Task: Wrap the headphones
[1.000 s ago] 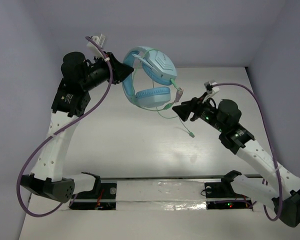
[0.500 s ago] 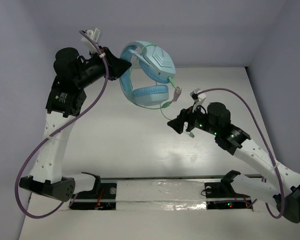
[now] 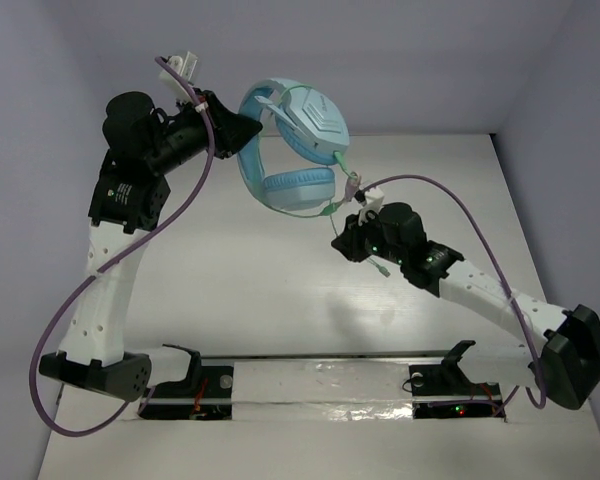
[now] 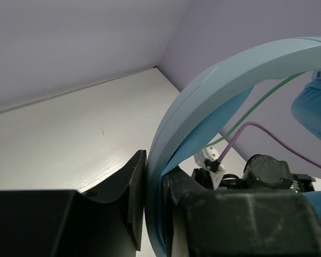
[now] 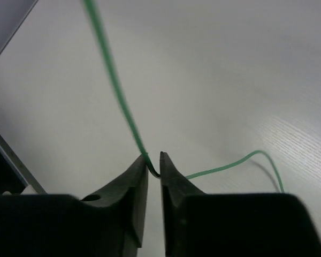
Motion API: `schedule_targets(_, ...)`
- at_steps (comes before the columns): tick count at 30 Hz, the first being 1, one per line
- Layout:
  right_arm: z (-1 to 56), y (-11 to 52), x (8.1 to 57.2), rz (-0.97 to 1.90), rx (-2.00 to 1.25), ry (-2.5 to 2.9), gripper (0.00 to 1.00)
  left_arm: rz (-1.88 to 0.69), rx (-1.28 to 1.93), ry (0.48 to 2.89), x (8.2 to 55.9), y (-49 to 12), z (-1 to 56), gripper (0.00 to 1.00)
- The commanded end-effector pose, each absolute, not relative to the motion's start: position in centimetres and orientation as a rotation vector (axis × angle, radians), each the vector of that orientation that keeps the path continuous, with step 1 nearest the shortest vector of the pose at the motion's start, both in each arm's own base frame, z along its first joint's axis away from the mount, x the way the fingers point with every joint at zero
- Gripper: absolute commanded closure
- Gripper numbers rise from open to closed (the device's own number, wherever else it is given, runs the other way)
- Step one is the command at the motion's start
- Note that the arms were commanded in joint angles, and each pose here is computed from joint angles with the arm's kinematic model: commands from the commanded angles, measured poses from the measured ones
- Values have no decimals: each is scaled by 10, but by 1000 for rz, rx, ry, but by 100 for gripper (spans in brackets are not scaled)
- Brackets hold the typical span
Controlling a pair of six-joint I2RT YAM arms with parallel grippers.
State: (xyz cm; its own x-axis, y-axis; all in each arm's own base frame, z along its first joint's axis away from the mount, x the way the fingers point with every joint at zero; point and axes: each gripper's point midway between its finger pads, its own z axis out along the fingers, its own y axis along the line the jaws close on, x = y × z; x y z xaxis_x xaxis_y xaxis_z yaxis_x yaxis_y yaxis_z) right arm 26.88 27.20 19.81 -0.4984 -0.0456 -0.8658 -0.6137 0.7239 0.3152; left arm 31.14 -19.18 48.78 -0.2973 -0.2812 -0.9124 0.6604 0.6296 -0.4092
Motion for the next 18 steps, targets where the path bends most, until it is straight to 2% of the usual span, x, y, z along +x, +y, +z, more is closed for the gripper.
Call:
schedule_targets(1,226,290,280,857,-471,1850,84,-1003,306,1455,291,-188,542,100)
schedule_targets(2,221,292,277,882,-476,1856,96,-1004,288,1457,293,-188,540,100)
schedule_targets(3,219,296,275,909,-480,1858,99,-997,240,1471,300,-185,534,100)
schedule_targets(11,201,334,221,1051,-588,1923,100,-875,-40,1426,338,-154,522,100)
schedule_targets(18,189,350,183,991,-652,2045,100,-630,-305,1464,388,-113,463,100)
